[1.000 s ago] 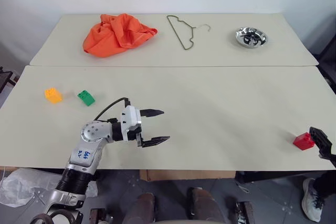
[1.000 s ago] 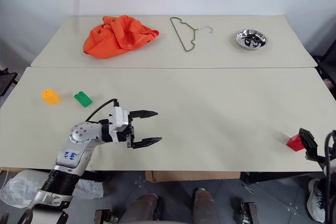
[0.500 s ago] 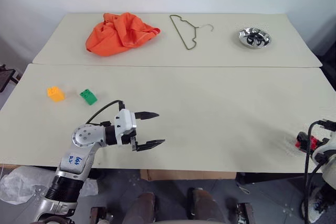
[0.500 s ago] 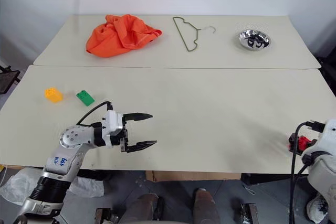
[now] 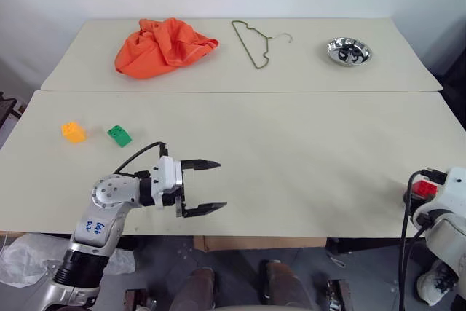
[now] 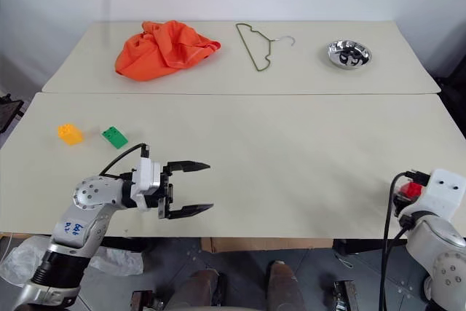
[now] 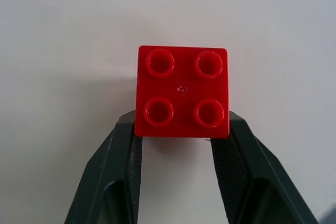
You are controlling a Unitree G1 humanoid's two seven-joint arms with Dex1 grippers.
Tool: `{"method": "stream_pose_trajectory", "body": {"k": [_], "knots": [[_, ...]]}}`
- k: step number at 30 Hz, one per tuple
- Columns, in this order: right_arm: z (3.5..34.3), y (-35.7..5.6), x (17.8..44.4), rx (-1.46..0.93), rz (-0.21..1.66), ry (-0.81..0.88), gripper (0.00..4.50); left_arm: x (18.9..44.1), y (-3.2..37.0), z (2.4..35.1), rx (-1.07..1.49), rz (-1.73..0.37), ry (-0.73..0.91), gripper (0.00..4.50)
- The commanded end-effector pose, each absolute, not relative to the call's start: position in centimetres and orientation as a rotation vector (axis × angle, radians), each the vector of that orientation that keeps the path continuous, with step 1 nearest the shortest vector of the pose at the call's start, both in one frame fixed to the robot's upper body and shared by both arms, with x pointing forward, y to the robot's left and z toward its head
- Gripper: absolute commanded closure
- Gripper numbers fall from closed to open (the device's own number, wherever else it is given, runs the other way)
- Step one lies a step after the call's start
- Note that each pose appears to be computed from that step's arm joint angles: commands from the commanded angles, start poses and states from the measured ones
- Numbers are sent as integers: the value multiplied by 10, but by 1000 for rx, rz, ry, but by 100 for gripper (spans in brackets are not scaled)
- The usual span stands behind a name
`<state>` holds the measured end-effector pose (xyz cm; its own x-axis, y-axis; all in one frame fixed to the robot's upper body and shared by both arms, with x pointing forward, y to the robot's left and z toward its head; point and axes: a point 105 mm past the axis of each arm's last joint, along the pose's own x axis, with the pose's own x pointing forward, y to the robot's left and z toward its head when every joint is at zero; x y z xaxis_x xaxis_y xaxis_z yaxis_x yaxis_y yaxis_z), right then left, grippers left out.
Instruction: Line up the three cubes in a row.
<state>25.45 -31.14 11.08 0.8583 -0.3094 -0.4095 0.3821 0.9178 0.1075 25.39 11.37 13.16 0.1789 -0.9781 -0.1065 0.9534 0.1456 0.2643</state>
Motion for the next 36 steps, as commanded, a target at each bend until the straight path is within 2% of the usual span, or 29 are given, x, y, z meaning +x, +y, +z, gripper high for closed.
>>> {"method": "stream_pose_trajectory", "body": {"k": [1,4,6,10,13,18,26,35,36], "knots": [[152,-256,279,144,84,203,302,255,114,137,304,-1359,-133,0],[165,-197,275,4,615,153,302,266,125,133,276,-1213,-140,0],[154,-176,268,-67,882,264,302,268,134,127,276,-1133,-129,0],[147,-154,275,-223,1219,406,302,261,154,111,287,-1020,-80,0],[132,-144,293,-515,1372,477,302,253,164,108,297,-964,-62,0],[121,-124,312,-697,1495,489,302,247,172,111,307,-878,-70,0],[121,-107,337,-801,1438,415,302,234,179,108,313,-807,-59,0],[121,-101,329,-785,1435,414,302,238,181,110,322,-804,-56,0],[122,-101,331,-787,1425,401,267,238,181,111,323,-804,-57,0]]}}
